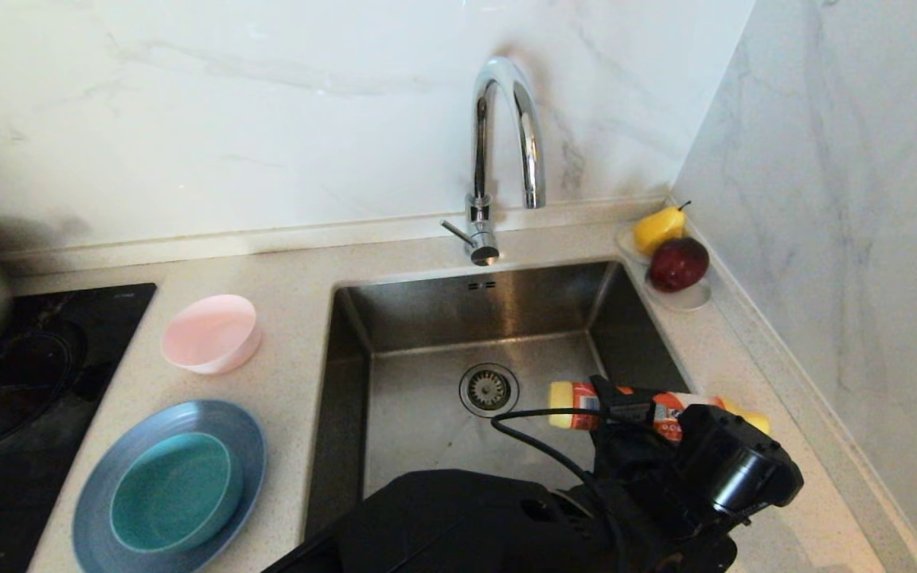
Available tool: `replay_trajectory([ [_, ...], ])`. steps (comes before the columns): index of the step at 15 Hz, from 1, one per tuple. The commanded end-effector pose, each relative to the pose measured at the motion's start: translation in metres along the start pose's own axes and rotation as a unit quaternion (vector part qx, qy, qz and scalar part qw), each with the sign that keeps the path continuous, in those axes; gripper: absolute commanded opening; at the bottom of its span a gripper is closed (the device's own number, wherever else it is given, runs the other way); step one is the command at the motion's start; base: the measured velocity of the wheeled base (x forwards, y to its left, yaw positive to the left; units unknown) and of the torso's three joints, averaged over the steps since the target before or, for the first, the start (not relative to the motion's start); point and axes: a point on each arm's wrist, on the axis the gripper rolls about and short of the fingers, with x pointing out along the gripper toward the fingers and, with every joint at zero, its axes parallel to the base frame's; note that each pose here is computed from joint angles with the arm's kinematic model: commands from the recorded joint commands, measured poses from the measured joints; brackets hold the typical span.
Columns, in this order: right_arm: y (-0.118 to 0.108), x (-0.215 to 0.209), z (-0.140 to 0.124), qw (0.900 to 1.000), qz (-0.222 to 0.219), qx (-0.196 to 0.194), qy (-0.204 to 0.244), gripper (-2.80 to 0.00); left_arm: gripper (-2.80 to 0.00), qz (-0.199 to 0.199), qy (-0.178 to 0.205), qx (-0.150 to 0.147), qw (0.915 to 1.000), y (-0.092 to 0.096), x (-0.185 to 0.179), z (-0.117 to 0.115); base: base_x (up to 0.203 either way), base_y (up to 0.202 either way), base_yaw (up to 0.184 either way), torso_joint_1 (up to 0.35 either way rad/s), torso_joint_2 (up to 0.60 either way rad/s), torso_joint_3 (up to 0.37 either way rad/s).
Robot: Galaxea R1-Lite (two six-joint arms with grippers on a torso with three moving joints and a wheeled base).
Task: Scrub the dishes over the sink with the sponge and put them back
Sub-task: Squeeze it onto the sponge, then place the dish soap on the table
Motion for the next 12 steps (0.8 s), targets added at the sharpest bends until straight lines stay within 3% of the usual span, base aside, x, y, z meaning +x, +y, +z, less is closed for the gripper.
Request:
replay_trajectory([
  [1, 0.000, 0.000, 0.000, 1.000, 0.001, 0.000, 0.000, -2.80, -2.80, 0.016, -0.010, -0.053, 0.9984, 0.022, -0.004, 0.001, 0.000, 0.000, 0.000, 0.000, 0.00, 0.000],
  [3, 0.000, 0.000, 0.000, 1.000, 0.001, 0.000, 0.000, -2.80, -2.80, 0.023, -0.044, -0.116, 0.9920, 0.049, -0.009, 0.001, 0.000, 0.000, 0.000, 0.000, 0.00, 0.000],
  [6, 0.000, 0.000, 0.000, 1.000, 0.001, -0.001, 0.001, -2.80, -2.80, 0.016, -0.109, -0.227, 0.9678, 0.089, -0.019, -0.002, 0.000, 0.000, 0.000, 0.000, 0.00, 0.000],
  [9, 0.000, 0.000, 0.000, 1.000, 0.001, 0.000, 0.001, -2.80, -2.80, 0.004, -0.182, -0.334, 0.9248, 0.133, -0.032, -0.010, 0.000, 0.000, 0.000, 0.000, 0.00, 0.000],
  [12, 0.000, 0.000, 0.000, 1.000, 0.001, 0.000, 0.001, -2.80, -2.80, 0.021, -0.252, -0.409, 0.8767, 0.191, -0.050, -0.026, 0.000, 0.000, 0.000, 0.000, 0.00, 0.000],
])
